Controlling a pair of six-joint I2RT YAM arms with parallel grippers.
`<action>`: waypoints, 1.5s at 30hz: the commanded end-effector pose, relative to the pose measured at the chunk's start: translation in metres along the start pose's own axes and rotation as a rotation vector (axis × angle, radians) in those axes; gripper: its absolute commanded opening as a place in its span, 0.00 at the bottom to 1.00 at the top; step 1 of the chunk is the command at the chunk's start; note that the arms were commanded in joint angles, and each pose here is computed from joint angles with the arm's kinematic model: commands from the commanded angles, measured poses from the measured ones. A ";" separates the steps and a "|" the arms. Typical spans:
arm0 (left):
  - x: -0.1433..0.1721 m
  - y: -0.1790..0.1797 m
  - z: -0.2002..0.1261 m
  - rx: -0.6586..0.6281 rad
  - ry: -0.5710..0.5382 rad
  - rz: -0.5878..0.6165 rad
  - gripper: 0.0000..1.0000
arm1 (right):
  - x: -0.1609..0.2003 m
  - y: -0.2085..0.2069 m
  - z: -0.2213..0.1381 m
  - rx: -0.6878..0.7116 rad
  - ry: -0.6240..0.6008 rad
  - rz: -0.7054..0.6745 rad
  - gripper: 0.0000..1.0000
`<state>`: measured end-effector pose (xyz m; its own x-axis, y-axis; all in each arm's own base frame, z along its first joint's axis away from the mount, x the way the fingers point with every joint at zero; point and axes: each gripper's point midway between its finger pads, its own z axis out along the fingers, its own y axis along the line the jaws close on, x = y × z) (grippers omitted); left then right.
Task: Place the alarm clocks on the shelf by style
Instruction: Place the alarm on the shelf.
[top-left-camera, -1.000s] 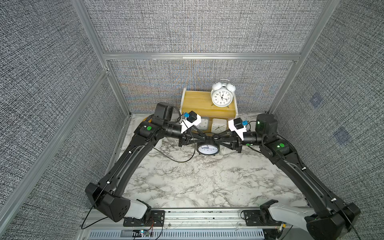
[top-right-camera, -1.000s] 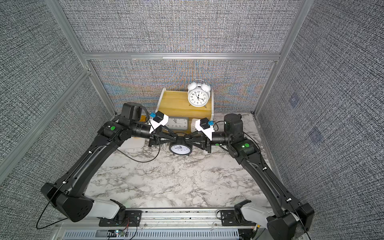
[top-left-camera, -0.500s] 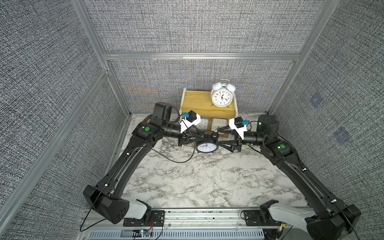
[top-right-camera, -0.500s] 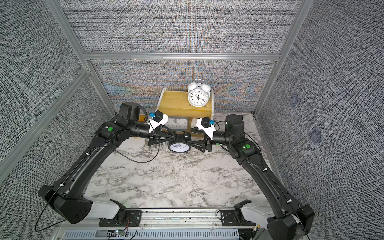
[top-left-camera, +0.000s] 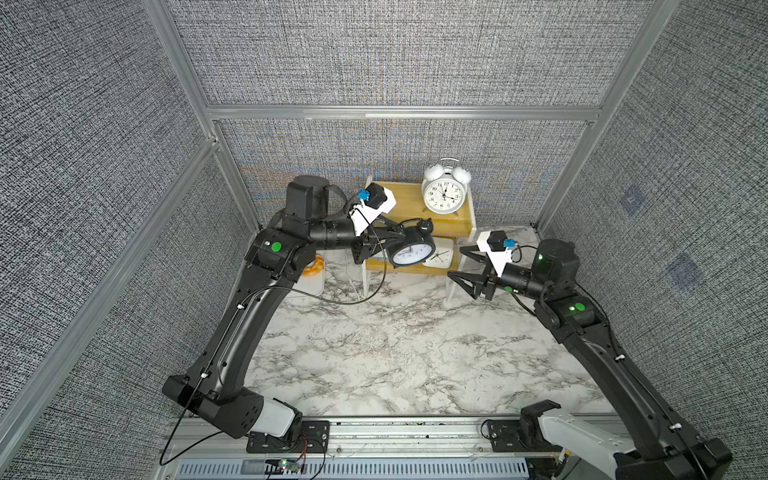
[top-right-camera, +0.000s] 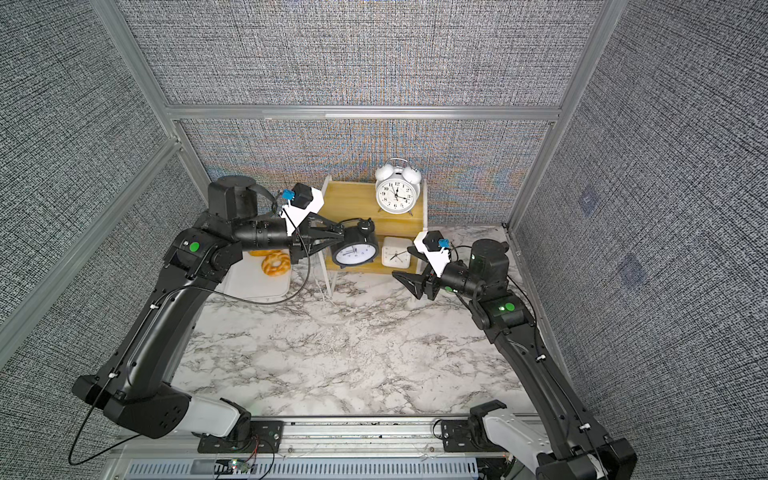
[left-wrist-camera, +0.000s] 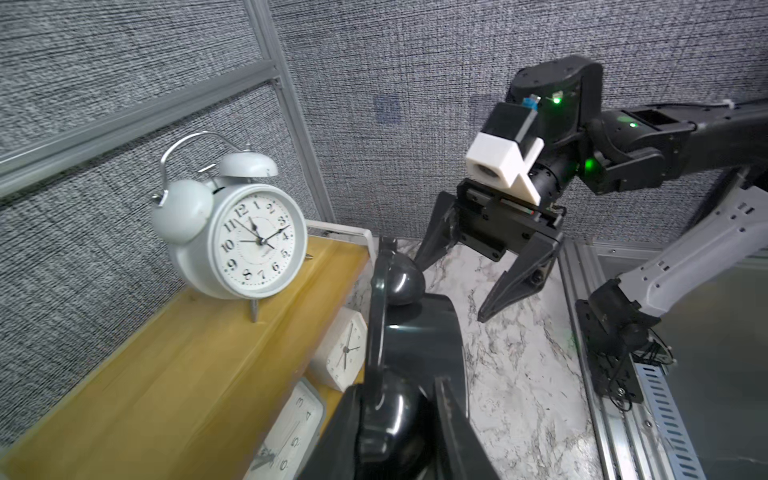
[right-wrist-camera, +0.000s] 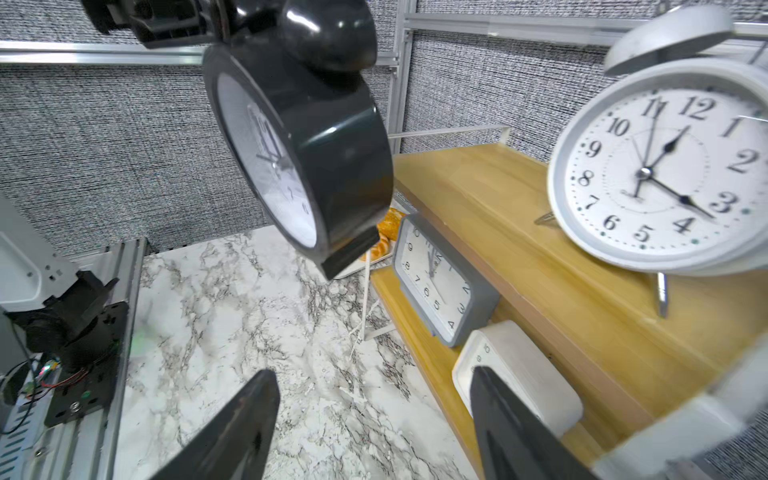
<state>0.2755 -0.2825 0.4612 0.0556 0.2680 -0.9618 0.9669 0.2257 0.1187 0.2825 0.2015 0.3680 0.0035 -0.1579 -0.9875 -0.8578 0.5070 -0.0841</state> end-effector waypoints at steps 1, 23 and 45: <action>-0.010 0.020 -0.003 -0.085 -0.012 -0.038 0.00 | -0.009 -0.008 -0.004 0.045 -0.036 -0.007 0.77; -0.023 0.125 0.005 -0.258 -0.052 -0.159 0.00 | -0.003 -0.006 -0.011 0.060 -0.031 0.014 0.77; 0.012 0.151 0.027 -0.202 0.012 -0.227 0.00 | 0.005 -0.012 -0.011 0.084 -0.017 0.031 0.77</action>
<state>0.4313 -0.2693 0.4604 -0.1711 0.1988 -0.9650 0.8719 0.4866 -0.0544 0.2866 0.1857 0.3623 -0.0231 -0.1364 -0.9904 -0.8131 0.5789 -0.0608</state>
